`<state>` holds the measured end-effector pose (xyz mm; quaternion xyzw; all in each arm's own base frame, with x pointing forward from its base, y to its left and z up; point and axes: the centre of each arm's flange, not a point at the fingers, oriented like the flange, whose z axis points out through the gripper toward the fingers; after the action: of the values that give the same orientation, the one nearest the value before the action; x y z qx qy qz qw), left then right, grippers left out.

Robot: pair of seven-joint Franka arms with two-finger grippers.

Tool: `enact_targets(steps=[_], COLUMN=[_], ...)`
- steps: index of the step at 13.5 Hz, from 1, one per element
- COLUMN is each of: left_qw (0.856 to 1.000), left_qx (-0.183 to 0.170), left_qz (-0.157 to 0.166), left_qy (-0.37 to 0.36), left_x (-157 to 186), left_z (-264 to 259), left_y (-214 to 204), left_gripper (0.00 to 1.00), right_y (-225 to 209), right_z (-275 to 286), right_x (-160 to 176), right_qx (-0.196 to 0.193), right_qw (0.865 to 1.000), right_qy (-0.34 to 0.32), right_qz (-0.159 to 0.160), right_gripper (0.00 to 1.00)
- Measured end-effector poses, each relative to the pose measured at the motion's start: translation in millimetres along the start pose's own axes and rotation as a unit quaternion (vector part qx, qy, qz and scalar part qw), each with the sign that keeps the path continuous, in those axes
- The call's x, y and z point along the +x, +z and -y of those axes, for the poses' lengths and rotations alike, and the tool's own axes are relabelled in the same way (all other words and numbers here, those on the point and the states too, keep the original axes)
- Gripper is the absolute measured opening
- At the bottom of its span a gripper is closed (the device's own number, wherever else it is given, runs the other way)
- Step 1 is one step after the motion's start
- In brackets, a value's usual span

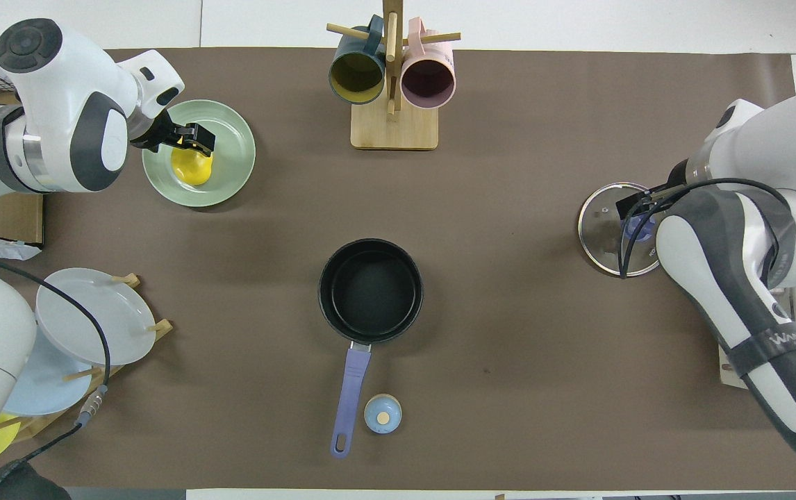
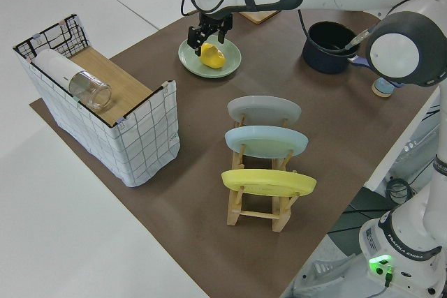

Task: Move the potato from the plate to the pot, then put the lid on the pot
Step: 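Lift the potato with the left gripper and carry it over the pot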

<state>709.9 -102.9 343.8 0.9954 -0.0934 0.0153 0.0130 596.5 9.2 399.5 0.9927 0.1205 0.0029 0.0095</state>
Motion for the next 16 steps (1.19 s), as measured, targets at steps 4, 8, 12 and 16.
enact_targets(steps=[4, 8, 12, 16], left_qw=[1.0, 1.0, 1.0, 1.0], left_qx=[0.001, 0.002, 0.002, 0.0], left_qz=[-0.011, -0.014, -0.016, -0.02], left_qy=[0.004, 0.004, 0.005, 0.003], left_x=[0.0, -2.6, -3.0, -1.0], left_z=[0.5, 0.7, 0.8, 0.4], left_y=[12.1, 20.8, 22.9, 16.9], left_gripper=[1.0, 1.0, 0.85, 0.65], right_y=[30.0, 51.6, 68.8, 78.3], right_z=[1.2, -5.5, -22.1, -23.7], right_x=[-7.0, -3.0, -4.9, -6.0], right_qx=[0.0, -0.001, 0.001, 0.003], right_qw=[1.0, 0.999, 0.999, 0.999], right_qy=[-0.026, -0.048, -0.048, -0.048], right_qz=[-0.003, -0.009, -0.006, 0.001], right_gripper=[1.0, 1.0, 1.0, 1.0])
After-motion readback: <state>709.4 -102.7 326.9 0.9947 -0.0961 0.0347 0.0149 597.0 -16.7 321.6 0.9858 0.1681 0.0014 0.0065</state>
